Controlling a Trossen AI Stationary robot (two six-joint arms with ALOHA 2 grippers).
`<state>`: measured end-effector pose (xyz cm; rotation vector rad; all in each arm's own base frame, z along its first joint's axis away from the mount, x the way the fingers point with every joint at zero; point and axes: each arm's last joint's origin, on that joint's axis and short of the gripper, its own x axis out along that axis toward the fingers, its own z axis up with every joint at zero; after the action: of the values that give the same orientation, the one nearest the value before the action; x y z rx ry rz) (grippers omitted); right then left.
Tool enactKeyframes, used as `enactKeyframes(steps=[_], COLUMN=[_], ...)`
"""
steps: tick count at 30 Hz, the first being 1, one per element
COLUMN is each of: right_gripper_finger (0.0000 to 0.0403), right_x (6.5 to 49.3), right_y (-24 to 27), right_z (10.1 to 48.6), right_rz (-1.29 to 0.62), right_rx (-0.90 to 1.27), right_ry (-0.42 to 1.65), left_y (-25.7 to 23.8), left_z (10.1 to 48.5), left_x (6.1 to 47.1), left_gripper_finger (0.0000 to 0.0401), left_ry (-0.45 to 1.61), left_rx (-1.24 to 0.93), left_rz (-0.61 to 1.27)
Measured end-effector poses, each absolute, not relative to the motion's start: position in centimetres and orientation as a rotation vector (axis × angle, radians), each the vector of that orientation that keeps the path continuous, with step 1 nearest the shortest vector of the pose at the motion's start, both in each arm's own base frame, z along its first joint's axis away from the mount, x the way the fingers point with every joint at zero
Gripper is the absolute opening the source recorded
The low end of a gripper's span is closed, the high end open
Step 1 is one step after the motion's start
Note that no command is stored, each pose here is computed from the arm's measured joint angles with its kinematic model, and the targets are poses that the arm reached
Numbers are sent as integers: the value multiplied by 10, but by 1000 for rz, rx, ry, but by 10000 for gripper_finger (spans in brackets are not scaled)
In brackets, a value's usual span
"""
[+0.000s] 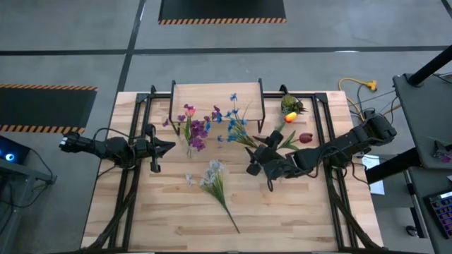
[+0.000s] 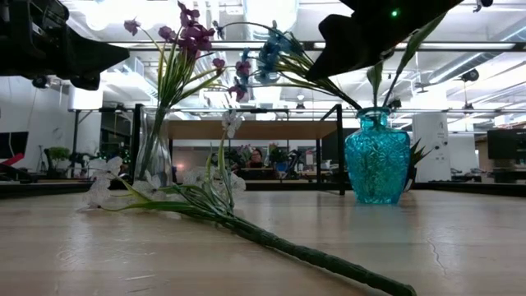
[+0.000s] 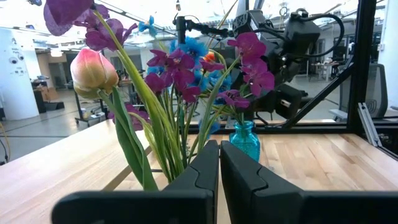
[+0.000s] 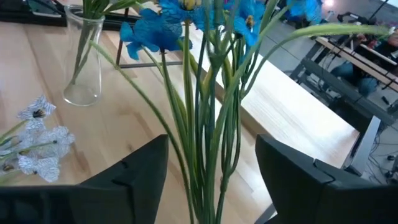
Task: Pick and place flowers into a vace then onto a shelf
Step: Put the blue flower into the blue transparent vase
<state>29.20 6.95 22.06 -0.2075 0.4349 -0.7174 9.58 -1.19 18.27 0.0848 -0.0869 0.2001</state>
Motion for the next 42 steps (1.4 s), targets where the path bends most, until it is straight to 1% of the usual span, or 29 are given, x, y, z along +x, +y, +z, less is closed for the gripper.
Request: enactKeyframes(steps=[5, 9, 20, 25, 32, 42], right_gripper_finger=[205, 173, 60, 16, 9, 9], right_x=[292, 292, 292, 295, 298, 287], right_y=[69, 69, 69, 71, 78, 99], right_z=[221, 221, 221, 227, 239, 242], right_rz=[-723, -723, -724, -717, -703, -823], right_rx=[-208, -209, -210, -218, -211, -247], right_ry=[433, 433, 432, 424, 393, 313], left_y=[-12, -12, -12, -12, -12, -12], left_z=[183, 183, 182, 182, 181, 181], left_x=[96, 96, 96, 96, 96, 96], left_gripper_finger=[0, 0, 0, 0, 0, 0], left_ry=[-87, -87, -84, -75, -71, -73], left_rx=[85, 85, 86, 89, 91, 90], left_rz=[200, 200, 200, 199, 199, 199])
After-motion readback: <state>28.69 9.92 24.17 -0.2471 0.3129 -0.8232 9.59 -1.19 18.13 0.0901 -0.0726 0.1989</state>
